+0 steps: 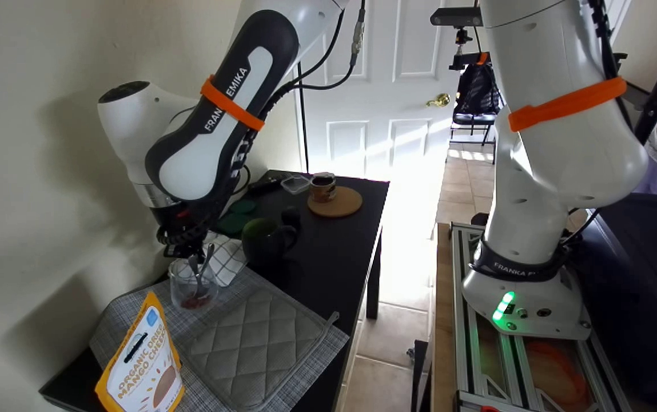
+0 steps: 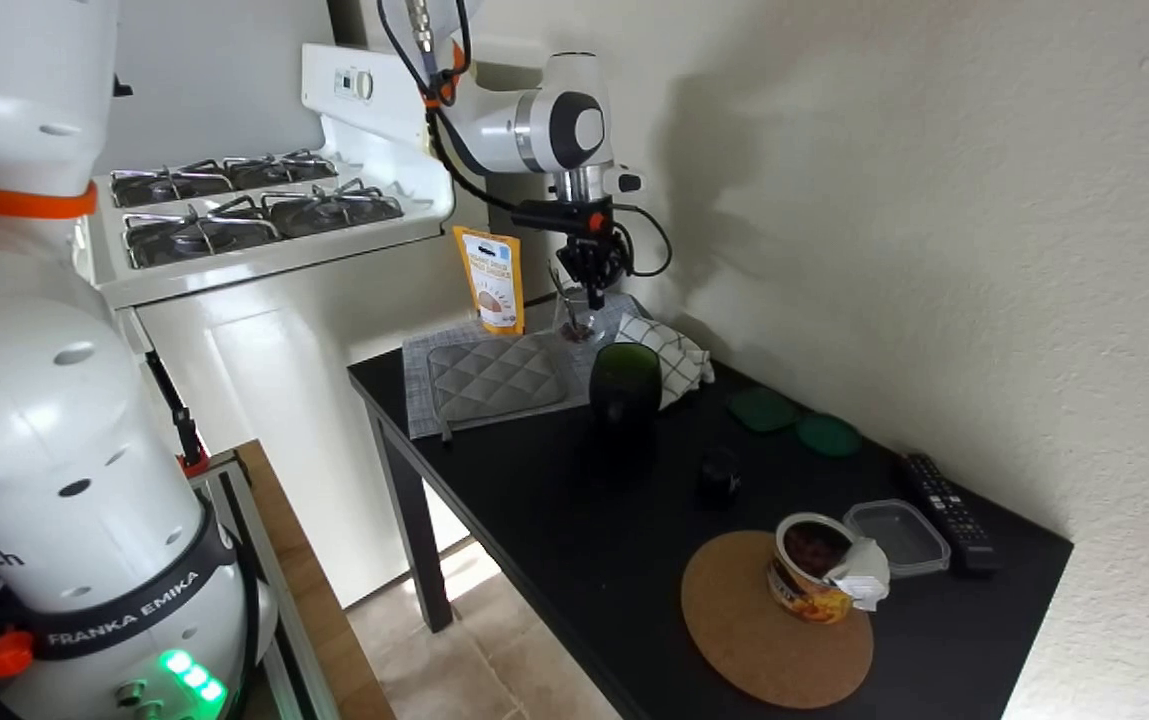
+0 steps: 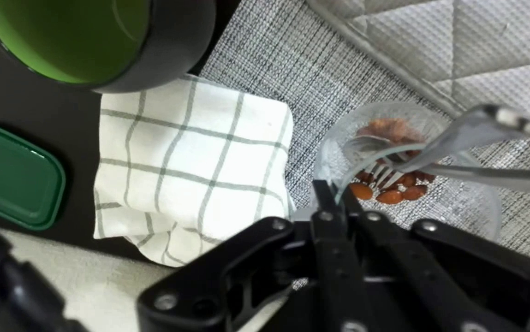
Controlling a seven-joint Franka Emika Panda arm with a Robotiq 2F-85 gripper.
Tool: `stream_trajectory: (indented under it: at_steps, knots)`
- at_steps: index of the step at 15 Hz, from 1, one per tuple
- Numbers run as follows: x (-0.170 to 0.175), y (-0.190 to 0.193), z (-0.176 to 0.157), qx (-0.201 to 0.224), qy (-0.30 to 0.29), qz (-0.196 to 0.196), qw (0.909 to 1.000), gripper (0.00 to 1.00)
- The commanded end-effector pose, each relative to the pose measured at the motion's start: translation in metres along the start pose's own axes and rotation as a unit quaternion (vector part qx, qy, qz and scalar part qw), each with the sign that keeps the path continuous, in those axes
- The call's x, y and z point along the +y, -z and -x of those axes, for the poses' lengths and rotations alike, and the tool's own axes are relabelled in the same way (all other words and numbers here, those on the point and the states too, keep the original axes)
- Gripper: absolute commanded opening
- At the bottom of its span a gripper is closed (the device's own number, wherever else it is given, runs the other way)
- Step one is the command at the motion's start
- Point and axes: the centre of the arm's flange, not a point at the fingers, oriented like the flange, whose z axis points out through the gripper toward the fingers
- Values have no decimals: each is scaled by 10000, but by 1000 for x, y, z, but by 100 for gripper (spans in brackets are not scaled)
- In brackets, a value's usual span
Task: Remove the glass cup from the top of the black mug.
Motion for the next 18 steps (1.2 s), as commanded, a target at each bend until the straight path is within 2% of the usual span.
stream_trajectory:
  at_steps: [1, 6, 7, 9, 13, 16, 18]
  knots:
    - [-5, -2, -8, -71, -179, 226, 9996, 1]
    - [-4, -17, -4, -209, -329, 269, 9989, 1]
    - [-4, -18, -3, -238, -335, 244, 9989, 30]
    - [-4, -9, 3, -241, -341, 245, 9988, 37]
    - [1, 36, 20, -24, -331, 242, 9992, 67]
    - [21, 77, 38, 294, -403, 157, 9986, 91]
    - [38, 98, 51, 577, 20, -98, 9983, 100]
